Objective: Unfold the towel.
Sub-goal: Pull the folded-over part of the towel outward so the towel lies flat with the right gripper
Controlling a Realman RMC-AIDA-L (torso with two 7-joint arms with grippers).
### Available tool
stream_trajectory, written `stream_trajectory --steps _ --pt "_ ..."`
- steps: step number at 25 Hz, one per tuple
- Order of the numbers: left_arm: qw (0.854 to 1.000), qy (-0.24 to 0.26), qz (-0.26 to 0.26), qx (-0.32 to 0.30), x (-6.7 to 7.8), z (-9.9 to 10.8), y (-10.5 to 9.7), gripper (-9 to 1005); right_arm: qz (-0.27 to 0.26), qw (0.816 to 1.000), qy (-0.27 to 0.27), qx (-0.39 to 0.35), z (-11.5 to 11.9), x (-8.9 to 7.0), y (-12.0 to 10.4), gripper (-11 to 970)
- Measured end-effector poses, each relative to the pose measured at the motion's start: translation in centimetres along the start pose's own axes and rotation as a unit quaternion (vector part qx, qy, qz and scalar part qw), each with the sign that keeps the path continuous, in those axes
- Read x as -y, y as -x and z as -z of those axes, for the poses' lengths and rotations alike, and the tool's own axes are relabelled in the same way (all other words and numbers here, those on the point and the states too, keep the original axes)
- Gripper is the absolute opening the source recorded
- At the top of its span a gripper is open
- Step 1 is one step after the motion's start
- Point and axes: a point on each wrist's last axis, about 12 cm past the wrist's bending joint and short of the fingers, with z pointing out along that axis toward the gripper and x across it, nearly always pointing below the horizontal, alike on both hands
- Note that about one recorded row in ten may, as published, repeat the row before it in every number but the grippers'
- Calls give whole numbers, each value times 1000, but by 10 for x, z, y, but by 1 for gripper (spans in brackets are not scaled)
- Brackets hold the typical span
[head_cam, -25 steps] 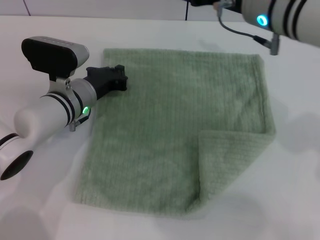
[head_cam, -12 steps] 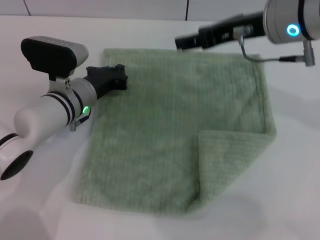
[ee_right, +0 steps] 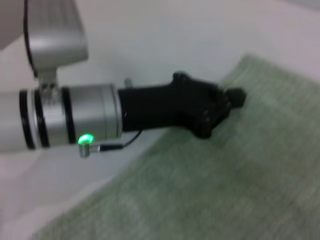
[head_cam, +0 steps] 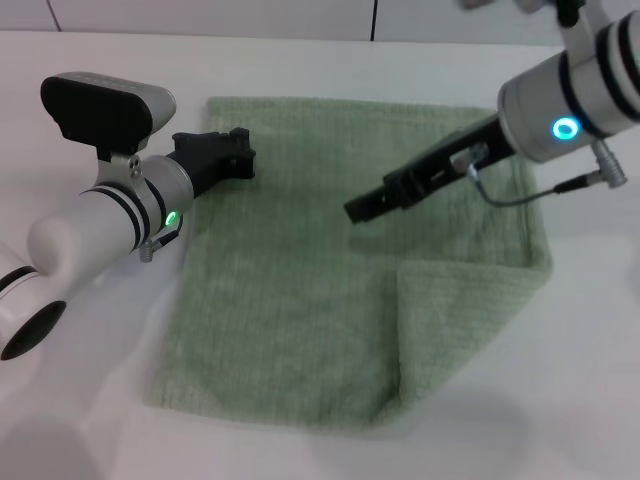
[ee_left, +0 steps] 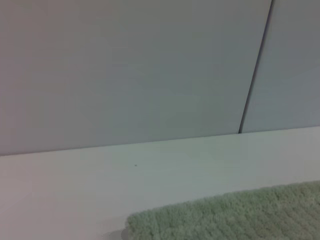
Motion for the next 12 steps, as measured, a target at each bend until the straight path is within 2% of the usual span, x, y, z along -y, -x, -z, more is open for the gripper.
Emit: stream_trajectory --steps 12 --pt "1000 0 0 -4 1 0 -1 -2 17 998 21 -50 -18 3 -4 701"
